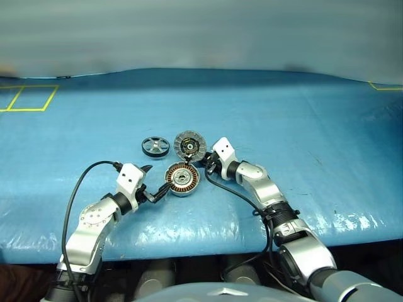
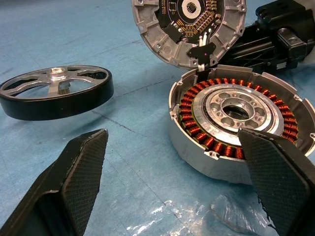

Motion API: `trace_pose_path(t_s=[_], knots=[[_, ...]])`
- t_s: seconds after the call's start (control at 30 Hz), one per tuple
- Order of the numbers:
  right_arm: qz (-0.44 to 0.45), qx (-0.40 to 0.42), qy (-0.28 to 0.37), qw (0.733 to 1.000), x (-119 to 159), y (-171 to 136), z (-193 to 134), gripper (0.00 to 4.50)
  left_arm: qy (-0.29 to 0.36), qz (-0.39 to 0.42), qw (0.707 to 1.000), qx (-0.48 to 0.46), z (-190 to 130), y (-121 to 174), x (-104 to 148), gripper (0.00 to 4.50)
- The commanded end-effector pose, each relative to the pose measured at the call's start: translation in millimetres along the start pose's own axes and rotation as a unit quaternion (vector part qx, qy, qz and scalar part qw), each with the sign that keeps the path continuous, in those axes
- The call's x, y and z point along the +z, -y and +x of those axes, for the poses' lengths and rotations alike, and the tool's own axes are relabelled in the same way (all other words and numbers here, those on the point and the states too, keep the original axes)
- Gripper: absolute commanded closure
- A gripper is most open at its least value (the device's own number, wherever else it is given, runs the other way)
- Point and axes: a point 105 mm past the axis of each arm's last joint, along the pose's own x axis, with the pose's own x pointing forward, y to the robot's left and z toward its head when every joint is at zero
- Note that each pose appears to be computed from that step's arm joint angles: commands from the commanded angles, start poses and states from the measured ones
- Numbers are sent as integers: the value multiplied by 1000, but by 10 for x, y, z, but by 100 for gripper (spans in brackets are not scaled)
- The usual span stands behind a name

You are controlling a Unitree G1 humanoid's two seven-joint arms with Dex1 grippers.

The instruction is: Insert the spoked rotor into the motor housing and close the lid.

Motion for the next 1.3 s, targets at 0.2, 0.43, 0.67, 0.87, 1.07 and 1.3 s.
trace_pose_path(t_s=[0.2, 0.43, 0.67, 0.87, 1.07, 1.3], knots=[[-3, -31, 14, 999, 34, 163, -326, 377, 20, 14, 1000, 2, -30, 12, 110, 0], [-14, -5, -6, 1000, 17, 48, -890, 377, 13, 6, 1000, -9, -33, 47, 68, 0], [-5, 94, 44, 995, 428, -398, -1027, 377, -1, 15, 999, -39, -79, 77, 47, 0], [-29, 154, 57, 986, 607, -738, -884, 377, -7, 18, 999, -50, -130, 97, 22, 0], [-86, 137, 23, 986, 487, -751, -565, 377, -10, 20, 998, -52, -140, 108, 11, 0], [-91, 137, 28, 986, 514, -773, -361, 377, -10, 22, 998, -58, -150, 123, 6, 0]])
